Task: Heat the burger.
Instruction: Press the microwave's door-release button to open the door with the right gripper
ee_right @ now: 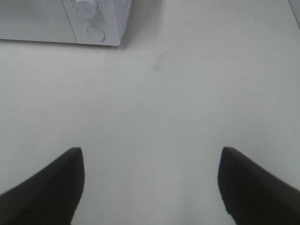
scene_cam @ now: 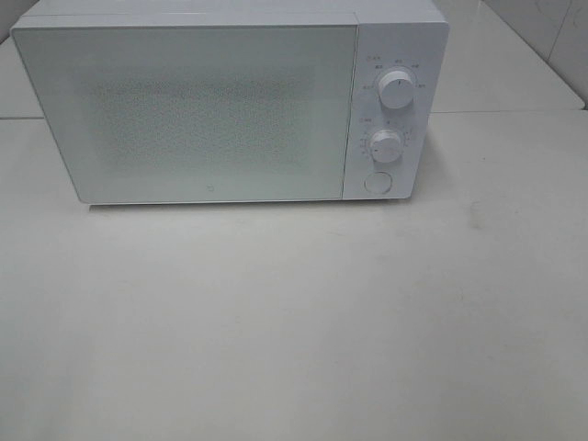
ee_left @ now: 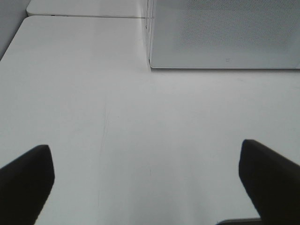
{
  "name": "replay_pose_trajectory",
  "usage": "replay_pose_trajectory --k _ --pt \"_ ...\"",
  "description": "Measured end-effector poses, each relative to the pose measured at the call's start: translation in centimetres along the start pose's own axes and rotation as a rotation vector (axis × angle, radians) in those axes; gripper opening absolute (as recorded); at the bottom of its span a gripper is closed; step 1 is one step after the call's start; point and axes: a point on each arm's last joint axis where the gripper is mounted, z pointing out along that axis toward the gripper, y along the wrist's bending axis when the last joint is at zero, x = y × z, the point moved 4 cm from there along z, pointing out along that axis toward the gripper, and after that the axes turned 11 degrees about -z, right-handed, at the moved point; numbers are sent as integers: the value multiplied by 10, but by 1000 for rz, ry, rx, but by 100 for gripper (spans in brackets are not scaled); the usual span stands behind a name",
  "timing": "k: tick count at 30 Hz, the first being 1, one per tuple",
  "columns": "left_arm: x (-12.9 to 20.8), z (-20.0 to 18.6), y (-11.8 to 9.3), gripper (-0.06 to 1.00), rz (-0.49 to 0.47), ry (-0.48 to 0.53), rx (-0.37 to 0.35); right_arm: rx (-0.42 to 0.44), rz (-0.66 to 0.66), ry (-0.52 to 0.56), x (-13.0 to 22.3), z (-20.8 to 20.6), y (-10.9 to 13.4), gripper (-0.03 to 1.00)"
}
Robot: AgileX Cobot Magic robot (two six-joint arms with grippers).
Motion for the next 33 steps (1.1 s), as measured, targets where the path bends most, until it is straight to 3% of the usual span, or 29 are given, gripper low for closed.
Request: replay_pose_trajectory --k 9,29,33 --pt "0 0 0 99 0 0 0 29 19 -110 16 -16 2 77" --pt "0 0 0 99 0 0 0 47 23 -120 15 -18 2 77" --pt "0 0 0 99 0 0 0 50 23 -171 -3 -23 0 77"
